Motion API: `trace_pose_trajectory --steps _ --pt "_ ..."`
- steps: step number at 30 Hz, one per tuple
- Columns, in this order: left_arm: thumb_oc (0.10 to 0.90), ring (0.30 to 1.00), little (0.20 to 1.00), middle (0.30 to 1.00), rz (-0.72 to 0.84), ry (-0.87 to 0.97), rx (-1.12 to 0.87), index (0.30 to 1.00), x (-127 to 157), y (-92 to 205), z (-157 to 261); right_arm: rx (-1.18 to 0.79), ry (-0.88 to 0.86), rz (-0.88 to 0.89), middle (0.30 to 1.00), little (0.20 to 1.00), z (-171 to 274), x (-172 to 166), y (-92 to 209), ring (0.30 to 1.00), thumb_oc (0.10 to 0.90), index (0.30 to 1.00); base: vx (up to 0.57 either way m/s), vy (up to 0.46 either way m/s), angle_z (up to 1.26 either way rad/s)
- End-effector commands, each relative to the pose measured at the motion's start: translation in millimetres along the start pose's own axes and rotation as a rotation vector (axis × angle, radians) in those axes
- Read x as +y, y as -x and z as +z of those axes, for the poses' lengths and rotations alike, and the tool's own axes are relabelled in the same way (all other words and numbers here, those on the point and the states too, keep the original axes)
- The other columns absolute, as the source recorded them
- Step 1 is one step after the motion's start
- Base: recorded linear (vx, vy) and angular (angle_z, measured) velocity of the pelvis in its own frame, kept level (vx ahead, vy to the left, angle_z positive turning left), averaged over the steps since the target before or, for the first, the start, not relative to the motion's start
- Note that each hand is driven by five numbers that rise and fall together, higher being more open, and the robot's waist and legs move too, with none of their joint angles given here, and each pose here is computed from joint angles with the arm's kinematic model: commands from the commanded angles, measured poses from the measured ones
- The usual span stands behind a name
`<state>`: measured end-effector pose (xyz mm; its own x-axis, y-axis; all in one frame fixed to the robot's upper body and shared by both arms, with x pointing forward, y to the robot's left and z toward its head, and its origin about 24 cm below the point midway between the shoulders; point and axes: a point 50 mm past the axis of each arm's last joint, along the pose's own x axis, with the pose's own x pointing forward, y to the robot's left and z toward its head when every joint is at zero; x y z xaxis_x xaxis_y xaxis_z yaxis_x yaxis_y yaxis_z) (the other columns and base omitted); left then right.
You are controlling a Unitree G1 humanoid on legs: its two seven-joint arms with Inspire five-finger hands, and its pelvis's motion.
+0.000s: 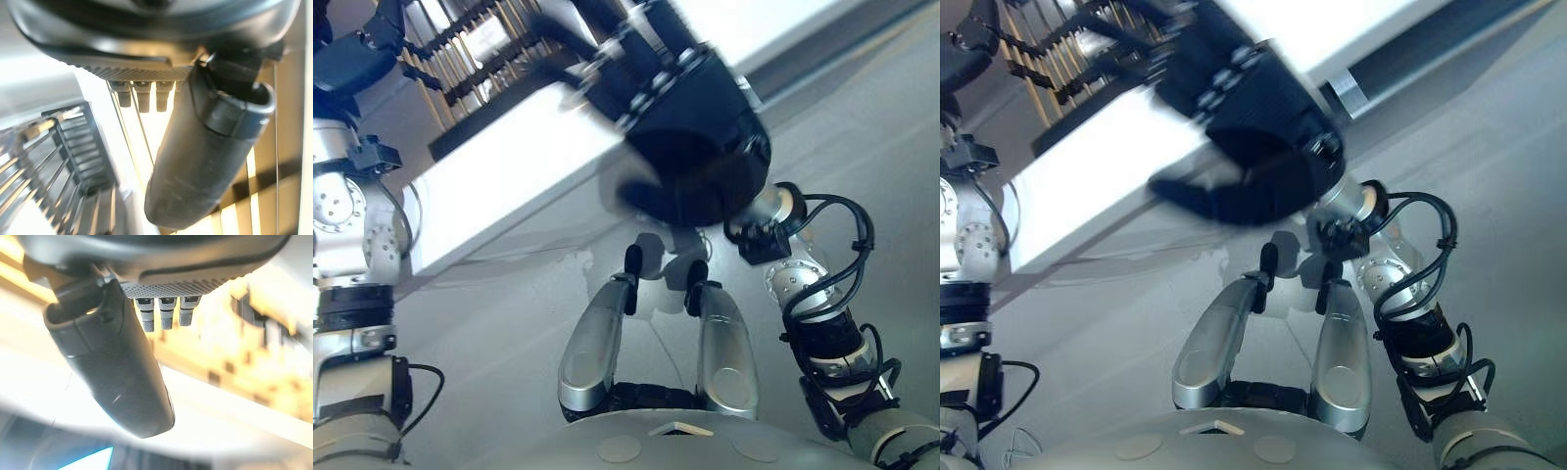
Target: Pick up plates and place into dishwasher.
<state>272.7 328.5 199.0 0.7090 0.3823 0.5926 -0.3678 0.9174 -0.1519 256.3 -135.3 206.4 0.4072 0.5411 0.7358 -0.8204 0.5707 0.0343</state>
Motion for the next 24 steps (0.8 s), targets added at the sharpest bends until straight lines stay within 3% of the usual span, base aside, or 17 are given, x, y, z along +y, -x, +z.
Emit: trace_pose_trajectory --steps 1,4,7,14,20,24 --pt "0.800 0.900 0.900 0.900 0.061 -0.022 0.035 0.900 20 55 -29 0.319 0.270 -0.772 0.900 0.900 -21 -75 134 0.900 0.800 0.900 0.08 0.062 -0.24" --pt "0.800 0.900 0.900 0.900 0.084 -0.028 0.074 0.900 30 74 -33 0.506 0.301 -1.029 0.900 0.900 -33 -70 210 0.900 0.800 0.900 0.08 0.029 -0.08" --pt "0.800 0.900 0.900 0.900 0.103 -0.014 0.110 0.900 34 81 -39 0.717 0.364 -1.170 0.900 0.900 -48 -52 258 0.900 0.800 0.900 0.05 0.000 0.03" --pt "0.800 0.900 0.900 0.900 0.132 0.035 0.198 0.900 33 85 -55 1.174 0.533 -1.218 0.900 0.900 -66 -24 323 0.900 0.800 0.900 0.02 -0.030 0.01" --pt "0.800 0.900 0.900 0.900 0.131 0.080 0.269 0.900 32 91 -66 1.450 0.444 -1.328 0.900 0.900 -65 -2 368 0.900 0.800 0.900 0.01 -0.044 0.01" --pt "0.800 0.900 0.900 0.900 0.106 0.113 0.289 0.900 26 93 -71 1.598 0.390 -1.261 0.900 0.900 -70 11 382 0.900 0.800 0.900 0.00 -0.041 0.03"
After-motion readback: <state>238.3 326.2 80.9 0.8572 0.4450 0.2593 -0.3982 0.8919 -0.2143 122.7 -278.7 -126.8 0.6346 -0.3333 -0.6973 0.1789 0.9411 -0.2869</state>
